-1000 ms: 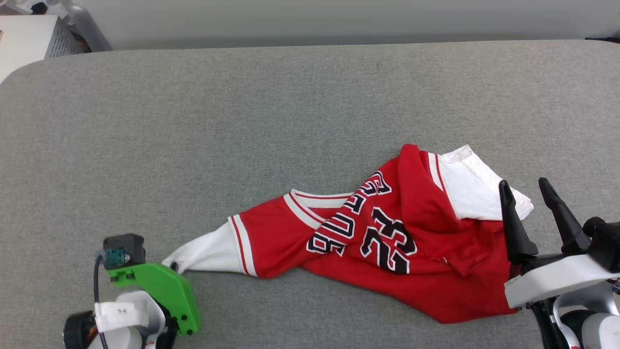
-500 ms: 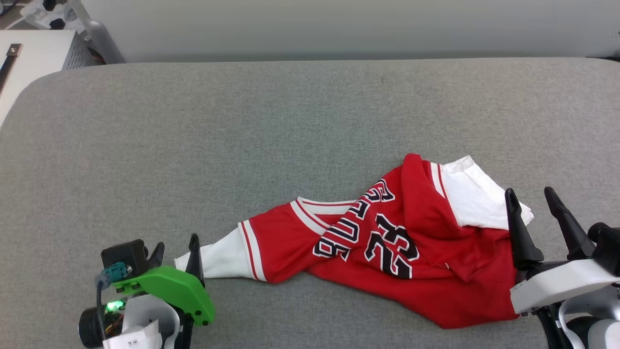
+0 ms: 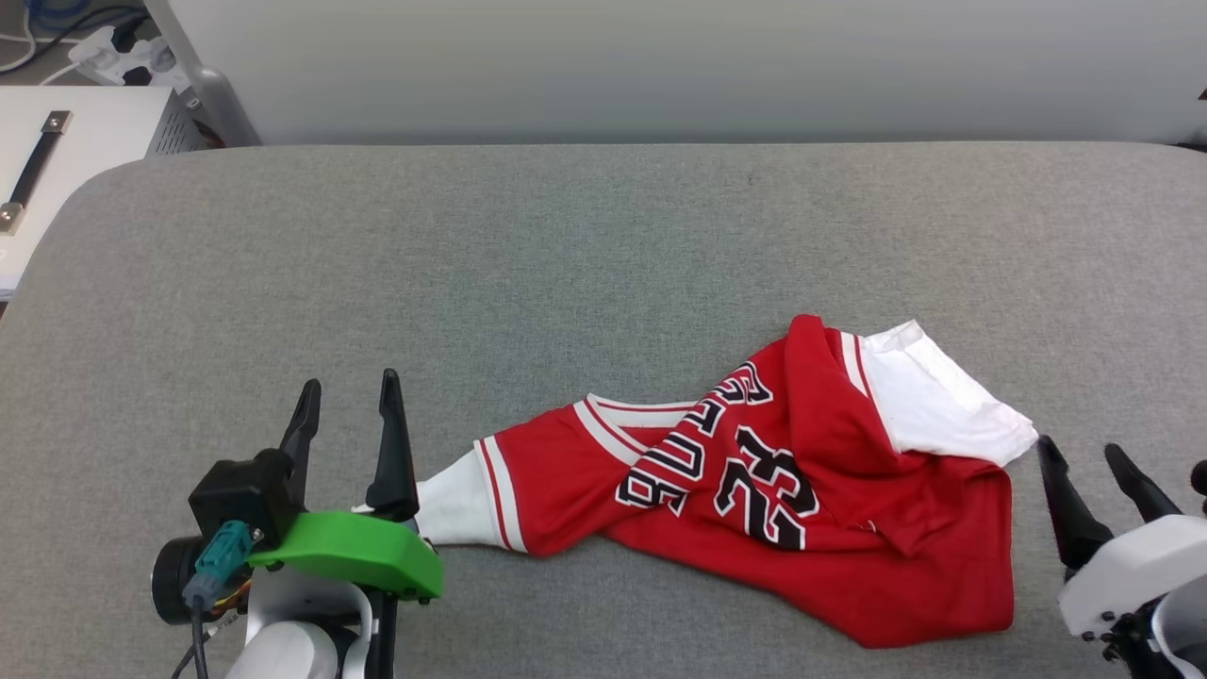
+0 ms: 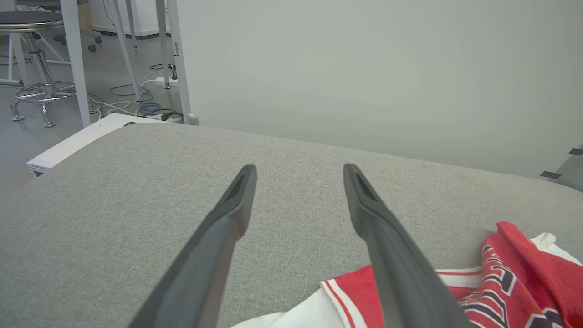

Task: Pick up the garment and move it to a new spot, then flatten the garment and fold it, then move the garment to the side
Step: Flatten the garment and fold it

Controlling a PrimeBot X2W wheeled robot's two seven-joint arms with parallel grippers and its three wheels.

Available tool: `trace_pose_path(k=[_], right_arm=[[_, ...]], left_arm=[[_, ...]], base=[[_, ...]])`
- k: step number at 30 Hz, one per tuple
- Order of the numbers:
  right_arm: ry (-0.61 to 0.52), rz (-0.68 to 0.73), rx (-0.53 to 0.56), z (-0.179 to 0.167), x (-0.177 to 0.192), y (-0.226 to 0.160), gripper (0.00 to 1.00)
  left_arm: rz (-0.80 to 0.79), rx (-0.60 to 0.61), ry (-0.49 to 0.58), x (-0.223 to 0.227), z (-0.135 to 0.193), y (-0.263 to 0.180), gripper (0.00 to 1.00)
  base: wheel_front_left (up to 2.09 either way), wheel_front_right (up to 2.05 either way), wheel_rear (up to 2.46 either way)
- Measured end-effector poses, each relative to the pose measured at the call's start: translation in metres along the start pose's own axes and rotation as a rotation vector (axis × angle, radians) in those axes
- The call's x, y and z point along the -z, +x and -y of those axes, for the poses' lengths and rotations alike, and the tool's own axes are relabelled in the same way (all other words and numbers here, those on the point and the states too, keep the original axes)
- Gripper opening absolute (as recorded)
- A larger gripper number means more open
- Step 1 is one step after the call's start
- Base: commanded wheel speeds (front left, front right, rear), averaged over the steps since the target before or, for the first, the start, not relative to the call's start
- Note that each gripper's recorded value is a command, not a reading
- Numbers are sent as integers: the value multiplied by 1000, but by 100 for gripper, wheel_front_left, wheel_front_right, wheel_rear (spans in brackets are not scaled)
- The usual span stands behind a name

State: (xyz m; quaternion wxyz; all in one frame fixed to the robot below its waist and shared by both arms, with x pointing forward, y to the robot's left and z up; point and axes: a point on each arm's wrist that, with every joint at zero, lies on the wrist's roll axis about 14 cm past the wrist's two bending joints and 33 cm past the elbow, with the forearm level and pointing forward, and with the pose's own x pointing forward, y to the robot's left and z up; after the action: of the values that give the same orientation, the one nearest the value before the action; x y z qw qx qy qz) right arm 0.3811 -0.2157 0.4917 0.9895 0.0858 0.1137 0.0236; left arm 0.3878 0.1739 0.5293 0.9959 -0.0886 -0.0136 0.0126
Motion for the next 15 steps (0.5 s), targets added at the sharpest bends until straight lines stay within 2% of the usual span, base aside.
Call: trace_pose_path(k=[7, 15], right_arm=[[50, -254, 92, 49, 41, 5, 100], [46, -447, 36, 52, 48, 46, 100]], left_arm=[[17, 6, -4, -3, 3, 2, 100], [-5, -12, -18, 9, 2, 9, 100]], base=[[0, 0, 0], [0, 0, 0]])
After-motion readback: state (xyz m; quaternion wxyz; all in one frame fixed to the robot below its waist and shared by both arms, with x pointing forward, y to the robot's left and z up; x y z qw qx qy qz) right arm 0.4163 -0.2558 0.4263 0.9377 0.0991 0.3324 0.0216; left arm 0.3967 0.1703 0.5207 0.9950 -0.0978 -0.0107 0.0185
